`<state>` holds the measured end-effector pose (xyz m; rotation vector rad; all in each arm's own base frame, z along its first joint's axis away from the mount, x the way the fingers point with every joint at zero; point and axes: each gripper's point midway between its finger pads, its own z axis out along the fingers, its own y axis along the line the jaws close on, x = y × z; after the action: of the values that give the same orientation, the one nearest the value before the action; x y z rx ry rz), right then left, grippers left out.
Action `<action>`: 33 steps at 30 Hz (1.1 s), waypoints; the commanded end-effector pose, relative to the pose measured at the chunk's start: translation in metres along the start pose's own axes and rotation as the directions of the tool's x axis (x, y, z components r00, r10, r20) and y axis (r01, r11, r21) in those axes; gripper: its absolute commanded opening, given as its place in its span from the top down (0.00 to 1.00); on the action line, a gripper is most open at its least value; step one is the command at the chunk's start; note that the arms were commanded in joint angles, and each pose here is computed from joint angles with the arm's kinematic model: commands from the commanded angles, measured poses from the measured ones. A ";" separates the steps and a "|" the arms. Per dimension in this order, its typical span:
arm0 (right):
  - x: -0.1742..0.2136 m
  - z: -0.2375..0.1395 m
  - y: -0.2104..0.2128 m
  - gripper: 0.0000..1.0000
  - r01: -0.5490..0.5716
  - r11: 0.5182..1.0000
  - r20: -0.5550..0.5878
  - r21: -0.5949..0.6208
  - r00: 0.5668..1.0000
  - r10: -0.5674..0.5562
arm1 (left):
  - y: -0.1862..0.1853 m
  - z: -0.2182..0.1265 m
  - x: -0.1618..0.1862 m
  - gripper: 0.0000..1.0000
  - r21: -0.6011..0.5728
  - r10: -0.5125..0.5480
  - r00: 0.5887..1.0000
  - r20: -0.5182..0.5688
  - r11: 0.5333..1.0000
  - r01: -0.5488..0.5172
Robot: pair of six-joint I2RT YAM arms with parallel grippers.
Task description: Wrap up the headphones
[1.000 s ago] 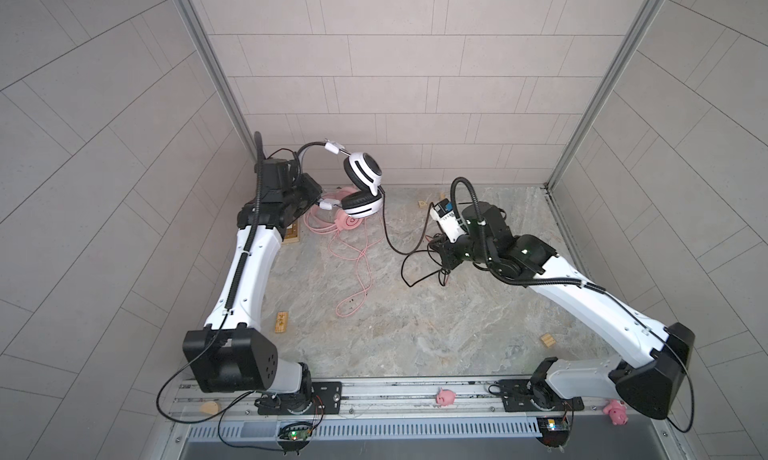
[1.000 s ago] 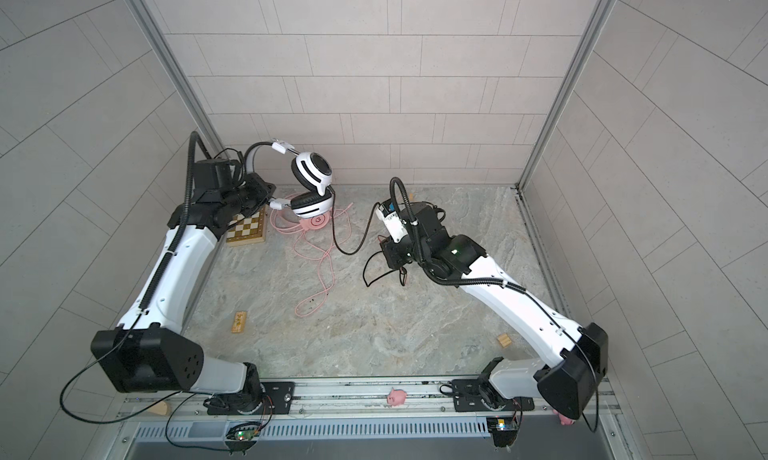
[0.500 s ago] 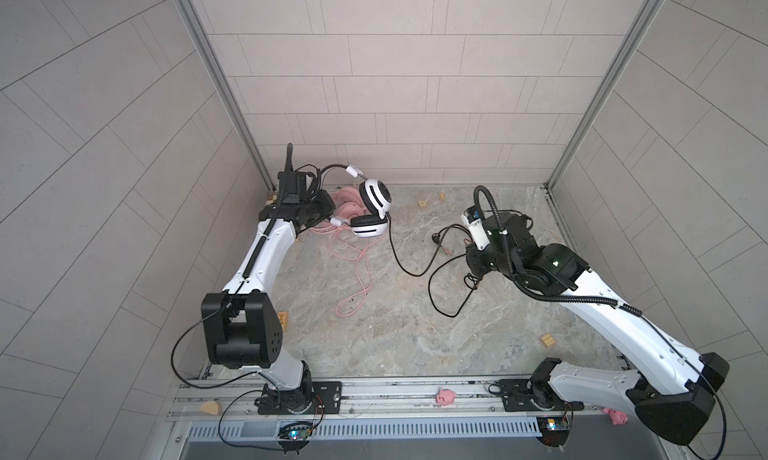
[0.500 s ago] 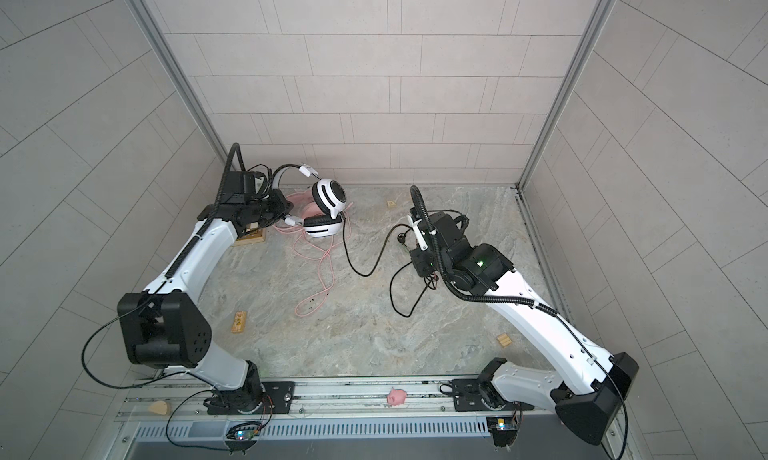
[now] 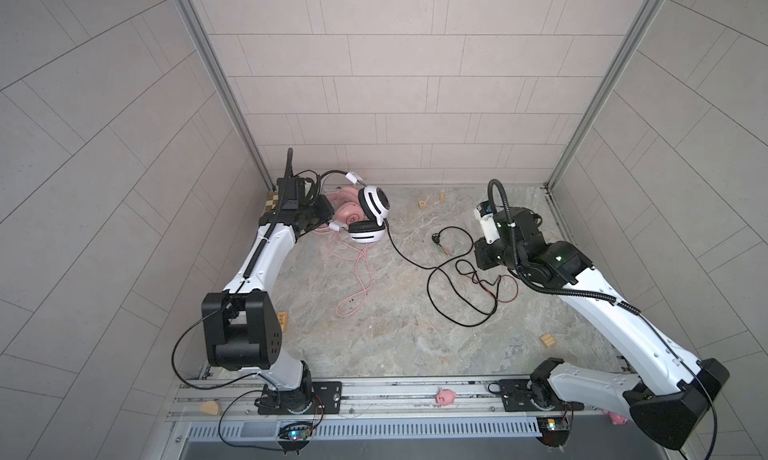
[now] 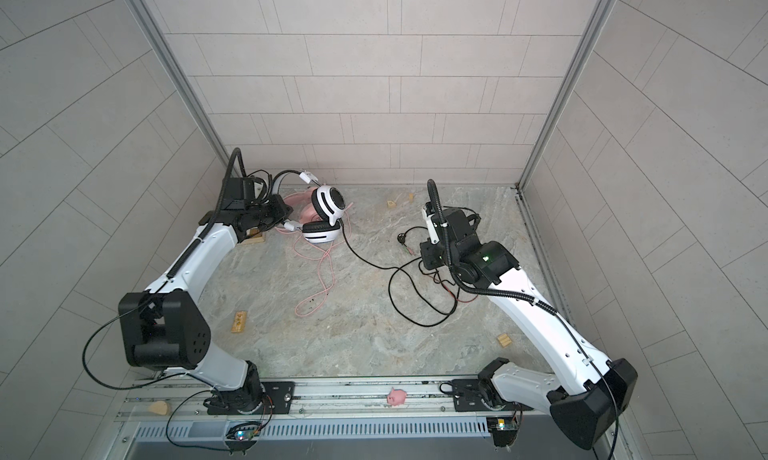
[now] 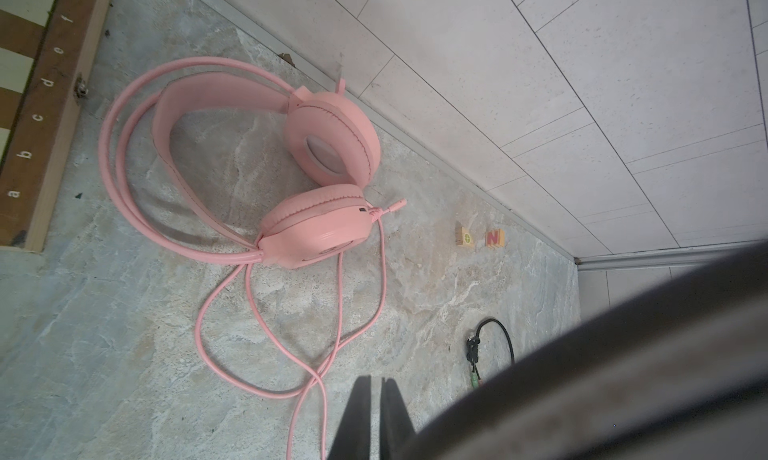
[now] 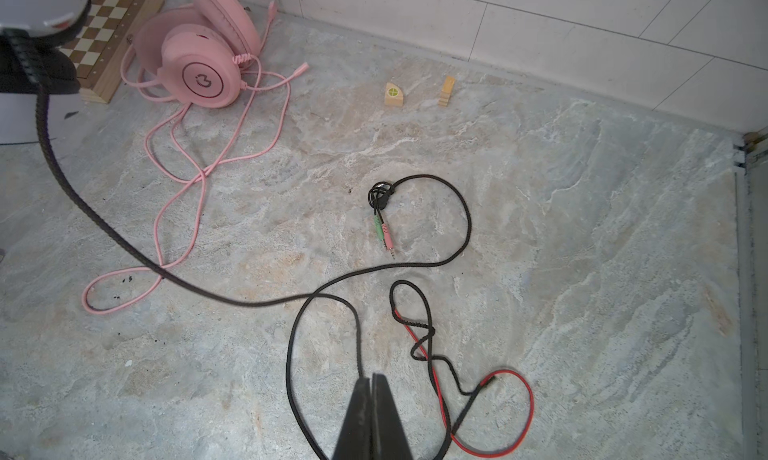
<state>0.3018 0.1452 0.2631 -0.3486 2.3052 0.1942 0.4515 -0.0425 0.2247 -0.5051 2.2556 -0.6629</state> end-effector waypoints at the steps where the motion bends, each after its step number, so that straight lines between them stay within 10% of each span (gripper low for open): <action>1: 0.009 0.014 0.002 0.89 0.014 1.000 -0.030 -0.013 0.999 -0.015 | -0.022 -0.018 -0.018 1.00 0.086 0.016 0.997 0.074 0.996 -0.023; 8: 0.085 0.061 0.021 0.57 -0.052 0.990 -0.201 -0.131 0.979 0.025 | -0.001 -0.036 -0.048 1.00 0.150 -0.097 0.980 0.175 0.986 0.071; 15: 0.151 0.104 0.019 0.51 -0.080 0.991 -0.368 -0.104 0.929 0.037 | 0.023 -0.044 -0.065 1.00 0.150 -0.169 0.964 0.204 0.979 0.140; 33: 0.108 0.189 0.084 0.45 0.050 0.976 -0.323 -0.212 0.939 -0.118 | 0.019 -0.039 -0.063 1.00 0.188 -0.192 0.963 0.186 0.970 0.157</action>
<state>0.3147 0.2443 0.0448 -0.6244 2.6860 0.3742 0.4600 0.0242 0.2423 -0.7135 2.0337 -0.7892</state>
